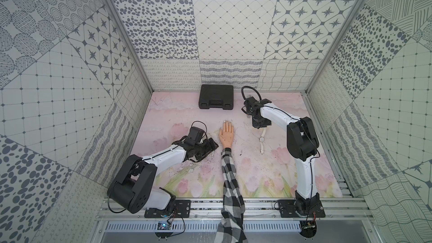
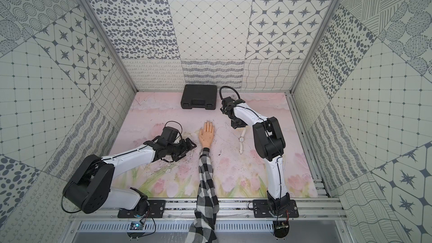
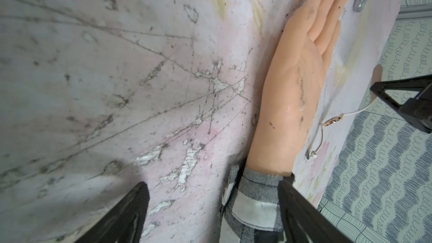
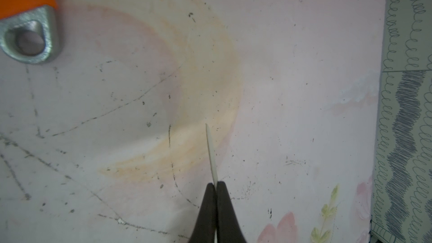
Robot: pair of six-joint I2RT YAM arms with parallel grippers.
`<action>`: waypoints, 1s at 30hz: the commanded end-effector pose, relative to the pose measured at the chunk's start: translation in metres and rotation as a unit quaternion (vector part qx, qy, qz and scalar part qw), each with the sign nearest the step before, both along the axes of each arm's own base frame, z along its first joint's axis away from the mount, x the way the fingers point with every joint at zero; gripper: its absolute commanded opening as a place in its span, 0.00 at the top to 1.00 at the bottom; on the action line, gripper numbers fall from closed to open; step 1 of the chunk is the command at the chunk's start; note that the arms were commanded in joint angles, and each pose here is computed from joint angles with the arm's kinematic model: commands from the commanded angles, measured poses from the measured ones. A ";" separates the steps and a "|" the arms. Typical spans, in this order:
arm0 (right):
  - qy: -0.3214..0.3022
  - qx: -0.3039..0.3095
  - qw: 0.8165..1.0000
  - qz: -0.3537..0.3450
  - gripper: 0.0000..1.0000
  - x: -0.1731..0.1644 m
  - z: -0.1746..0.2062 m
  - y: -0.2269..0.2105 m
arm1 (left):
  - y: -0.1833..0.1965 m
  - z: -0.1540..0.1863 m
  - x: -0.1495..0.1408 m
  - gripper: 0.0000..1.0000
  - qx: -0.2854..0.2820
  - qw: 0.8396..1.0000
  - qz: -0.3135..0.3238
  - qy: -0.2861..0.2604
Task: Take off the watch
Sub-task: Place the watch at the center of the board.
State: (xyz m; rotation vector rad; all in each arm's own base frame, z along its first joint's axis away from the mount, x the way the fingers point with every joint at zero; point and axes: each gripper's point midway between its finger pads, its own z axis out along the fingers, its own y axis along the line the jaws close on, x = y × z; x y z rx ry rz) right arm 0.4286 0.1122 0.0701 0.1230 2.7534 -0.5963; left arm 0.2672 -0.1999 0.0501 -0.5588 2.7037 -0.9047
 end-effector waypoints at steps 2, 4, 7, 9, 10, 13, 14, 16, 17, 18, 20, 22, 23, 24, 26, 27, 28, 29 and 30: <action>-0.021 0.015 1.000 -0.003 0.84 0.023 0.001 0.006 | -0.003 0.004 0.004 0.12 -0.007 1.000 -0.002 -0.005; -0.032 0.032 0.999 -0.007 0.66 0.034 0.001 0.013 | -0.001 0.004 0.004 0.12 -0.004 1.000 -0.001 -0.006; -0.055 0.071 0.996 -0.014 0.49 0.052 0.007 0.028 | -0.001 0.004 0.006 0.11 0.001 1.000 -0.001 -0.009; -0.070 0.102 0.992 -0.018 0.40 0.060 0.015 0.040 | 0.000 0.005 0.008 0.09 0.009 1.000 -0.003 -0.012; -0.076 0.112 0.991 -0.018 0.35 0.061 0.020 0.043 | 0.000 0.008 0.010 0.07 0.012 1.000 -0.007 -0.016; -0.102 0.133 0.986 -0.017 0.09 0.058 0.043 0.045 | 0.004 0.022 0.020 0.01 0.037 0.999 -0.016 -0.035; -0.113 0.141 0.983 -0.017 0.02 0.055 0.053 0.043 | 0.006 0.029 0.023 0.02 0.050 0.998 -0.020 -0.046; -0.137 0.162 0.977 -0.012 0.02 0.047 0.074 0.040 | 0.014 0.044 0.032 0.02 0.078 0.995 -0.021 -0.066; -0.148 0.175 0.973 -0.010 0.02 0.041 0.083 0.038 | 0.017 0.054 0.037 0.01 0.089 0.992 -0.024 -0.080; -0.164 0.193 0.968 -0.003 0.02 0.035 0.095 0.037 | 0.021 0.065 0.043 0.01 0.106 0.989 -0.026 -0.096; -0.193 0.231 0.954 0.011 0.02 0.022 0.111 0.035 | 0.029 0.086 0.053 0.01 0.142 0.981 -0.031 -0.125; -0.230 0.291 0.928 0.043 0.02 0.011 0.133 0.040 | 0.040 0.106 0.061 0.01 0.182 0.971 -0.036 -0.152; -0.248 0.315 0.914 0.061 0.02 0.003 0.141 0.042 | 0.044 0.118 0.066 0.01 0.203 0.964 -0.037 -0.170; -0.261 0.334 0.902 0.080 0.02 -0.006 0.149 0.041 | 0.050 0.131 0.071 0.01 0.222 0.956 -0.036 -0.190; -0.294 0.346 0.885 0.106 0.02 -0.019 0.162 0.035 | 0.064 0.151 0.081 0.01 0.262 0.939 -0.013 -0.222; -0.307 0.339 0.882 0.111 0.02 -0.027 0.164 0.026 | 0.073 0.162 0.085 0.01 0.277 0.930 0.007 -0.241; -0.326 0.334 0.877 0.115 0.02 -0.032 0.167 0.020 | 0.080 0.171 0.088 0.02 0.287 0.922 0.029 -0.257; -0.342 0.327 0.873 0.117 0.02 -0.038 0.166 0.011 | 0.089 0.178 0.090 0.02 0.298 0.914 0.054 -0.272; -0.355 0.322 0.870 0.118 0.02 -0.045 0.164 0.002 | 0.096 0.186 0.094 0.01 0.306 0.902 0.077 -0.295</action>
